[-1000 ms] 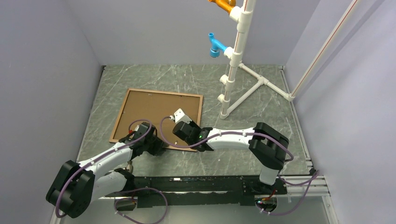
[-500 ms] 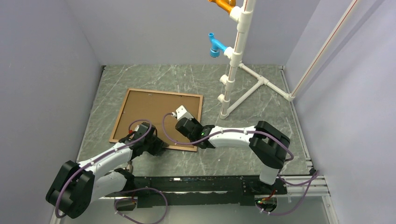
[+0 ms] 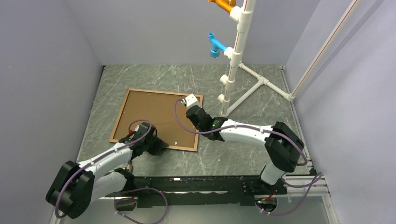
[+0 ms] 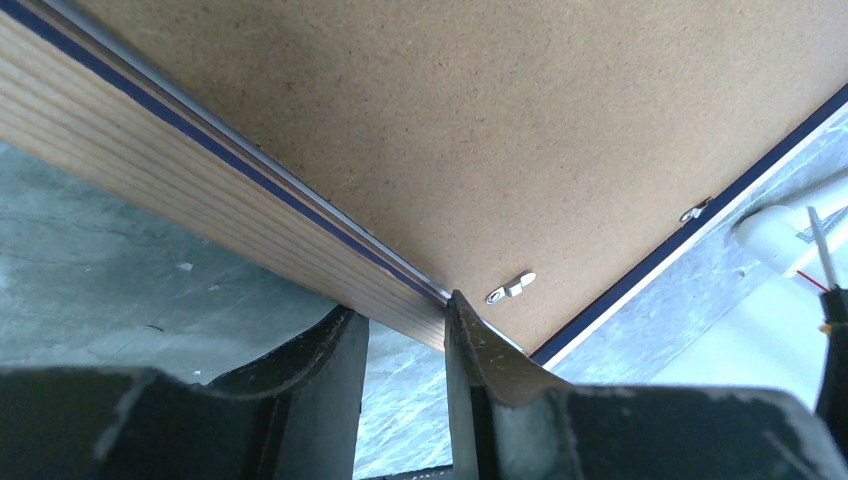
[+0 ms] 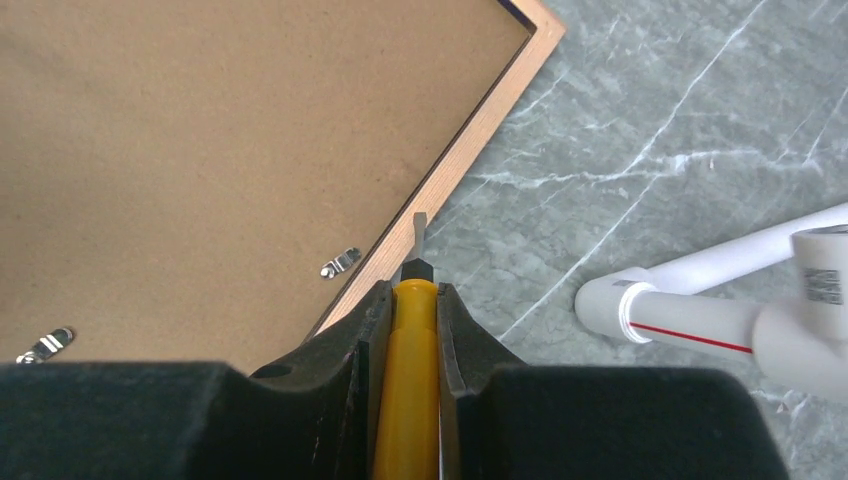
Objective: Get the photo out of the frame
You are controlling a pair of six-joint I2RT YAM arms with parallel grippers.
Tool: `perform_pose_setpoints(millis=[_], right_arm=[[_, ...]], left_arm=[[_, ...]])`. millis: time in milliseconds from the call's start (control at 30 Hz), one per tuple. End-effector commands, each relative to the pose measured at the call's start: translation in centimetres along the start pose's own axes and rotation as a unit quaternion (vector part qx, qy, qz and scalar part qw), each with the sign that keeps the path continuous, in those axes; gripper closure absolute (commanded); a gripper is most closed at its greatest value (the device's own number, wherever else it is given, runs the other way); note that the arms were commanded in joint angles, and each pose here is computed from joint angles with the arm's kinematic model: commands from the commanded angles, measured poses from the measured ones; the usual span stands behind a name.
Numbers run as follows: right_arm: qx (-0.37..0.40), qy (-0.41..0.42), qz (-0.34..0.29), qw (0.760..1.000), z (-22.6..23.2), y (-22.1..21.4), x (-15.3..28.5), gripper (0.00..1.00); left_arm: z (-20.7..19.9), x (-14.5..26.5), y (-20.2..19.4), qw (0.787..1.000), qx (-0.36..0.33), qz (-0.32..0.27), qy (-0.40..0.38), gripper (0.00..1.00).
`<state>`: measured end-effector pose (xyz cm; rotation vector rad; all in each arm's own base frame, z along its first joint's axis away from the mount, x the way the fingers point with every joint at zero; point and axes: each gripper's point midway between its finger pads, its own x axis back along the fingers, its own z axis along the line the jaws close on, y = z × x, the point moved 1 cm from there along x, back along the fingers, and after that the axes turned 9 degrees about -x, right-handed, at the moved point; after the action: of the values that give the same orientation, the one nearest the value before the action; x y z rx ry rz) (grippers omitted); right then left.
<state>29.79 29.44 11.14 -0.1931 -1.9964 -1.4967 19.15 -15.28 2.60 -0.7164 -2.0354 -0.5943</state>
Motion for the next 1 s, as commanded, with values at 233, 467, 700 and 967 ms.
perform_pose_setpoints(millis=[233, 467, 700, 967], right_arm=[[-0.029, 0.069, 0.008, 0.997, 1.9, 0.4, 2.9, 1.00], [-0.027, 0.072, 0.033, 0.997, 2.4, -1.8, 2.0, 1.00], [-0.020, 0.071, 0.045, 0.996, 2.7, -2.7, 1.4, 1.00], [-0.013, 0.065, 0.048, 0.997, 2.9, -3.4, 0.4, 1.00]], left_arm=[[7.4, -0.5, -0.2, 0.990, -0.028, -0.017, 0.134, 1.00], [7.5, -0.5, -0.3, 0.990, -0.028, -0.015, 0.135, 1.00], [7.5, -0.5, -0.2, 0.991, -0.026, -0.017, 0.133, 1.00], [7.6, -0.5, -0.2, 0.990, -0.029, -0.017, 0.135, 1.00]])
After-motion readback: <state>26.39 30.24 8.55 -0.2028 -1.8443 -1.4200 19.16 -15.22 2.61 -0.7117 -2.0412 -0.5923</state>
